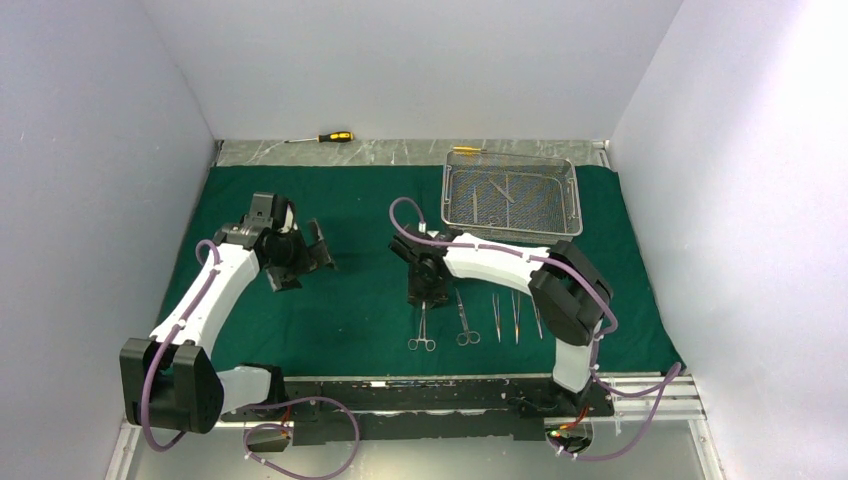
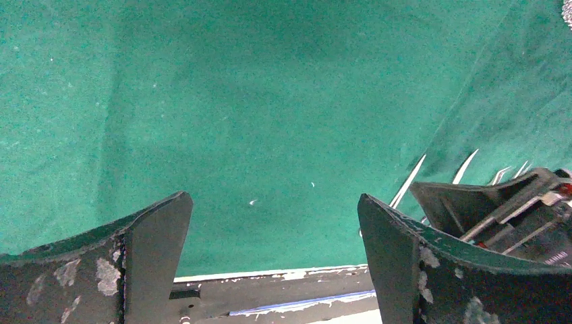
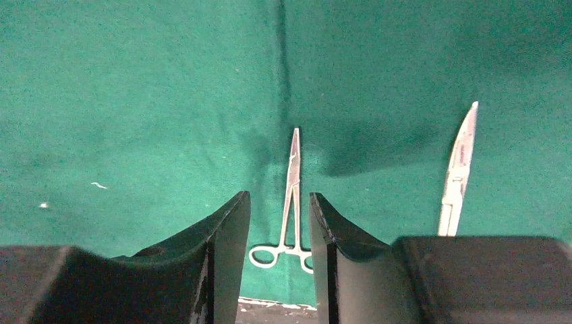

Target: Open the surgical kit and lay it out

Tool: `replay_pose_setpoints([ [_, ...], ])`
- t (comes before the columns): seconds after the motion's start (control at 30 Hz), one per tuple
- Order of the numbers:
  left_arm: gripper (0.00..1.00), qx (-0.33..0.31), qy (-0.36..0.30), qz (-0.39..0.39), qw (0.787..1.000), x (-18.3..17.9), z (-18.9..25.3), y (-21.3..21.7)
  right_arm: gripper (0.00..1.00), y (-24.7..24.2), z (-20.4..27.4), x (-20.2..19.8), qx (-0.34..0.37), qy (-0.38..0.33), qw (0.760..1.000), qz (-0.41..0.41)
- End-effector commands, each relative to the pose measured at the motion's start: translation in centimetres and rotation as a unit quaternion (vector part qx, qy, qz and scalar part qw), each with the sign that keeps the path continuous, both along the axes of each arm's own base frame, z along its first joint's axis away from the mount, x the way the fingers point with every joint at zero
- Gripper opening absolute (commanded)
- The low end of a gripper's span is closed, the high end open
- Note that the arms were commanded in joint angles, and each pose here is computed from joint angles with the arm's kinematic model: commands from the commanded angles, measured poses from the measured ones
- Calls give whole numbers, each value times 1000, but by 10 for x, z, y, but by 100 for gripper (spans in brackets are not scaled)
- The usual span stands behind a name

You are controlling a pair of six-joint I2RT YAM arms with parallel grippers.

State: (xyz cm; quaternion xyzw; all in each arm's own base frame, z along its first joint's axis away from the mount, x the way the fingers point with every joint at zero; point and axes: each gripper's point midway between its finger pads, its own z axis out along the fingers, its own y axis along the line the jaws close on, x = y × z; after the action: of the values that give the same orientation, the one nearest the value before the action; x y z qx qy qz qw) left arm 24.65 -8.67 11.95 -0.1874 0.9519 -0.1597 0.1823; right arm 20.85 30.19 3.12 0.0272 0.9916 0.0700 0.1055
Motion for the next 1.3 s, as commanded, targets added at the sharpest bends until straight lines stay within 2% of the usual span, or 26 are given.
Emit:
replay_pose_setpoints([
  [0.0, 99, 14, -23, 0, 1000, 14, 15, 4, 42, -13, 54, 32, -8, -74, 997, -14],
  [0.17, 99, 17, -32, 0, 999, 26, 23, 5, 44, -46, 102, 75, -18, -150, 988, -42],
  [0.37, 99, 13, -54, -8, 998, 54, 35, 0, 44, -124, 150, 144, -46, -237, 964, -109],
  [0.47, 99, 12, -61, -10, 998, 72, 41, -2, 45, -147, 157, 177, -44, -256, 961, -92],
  [0.57, 99, 9, -62, -13, 998, 89, 47, -5, 45, -157, 149, 206, -37, -241, 968, -57],
  [0.73, 99, 1, -63, -14, 998, 118, 52, -11, 44, -175, 115, 239, -98, -182, 978, -31],
  [0.83, 99, -5, -59, -16, 998, 130, 53, -15, 44, -168, 95, 252, -101, -171, 980, -3],
  [1.1, 99, -5, -43, -20, 999, 139, 42, -16, 42, -171, 39, 256, -134, -107, 982, 74],
  [1.27, 99, -8, -31, -23, 999, 144, 35, -16, 43, -187, 20, 255, -159, -79, 982, 65],
])
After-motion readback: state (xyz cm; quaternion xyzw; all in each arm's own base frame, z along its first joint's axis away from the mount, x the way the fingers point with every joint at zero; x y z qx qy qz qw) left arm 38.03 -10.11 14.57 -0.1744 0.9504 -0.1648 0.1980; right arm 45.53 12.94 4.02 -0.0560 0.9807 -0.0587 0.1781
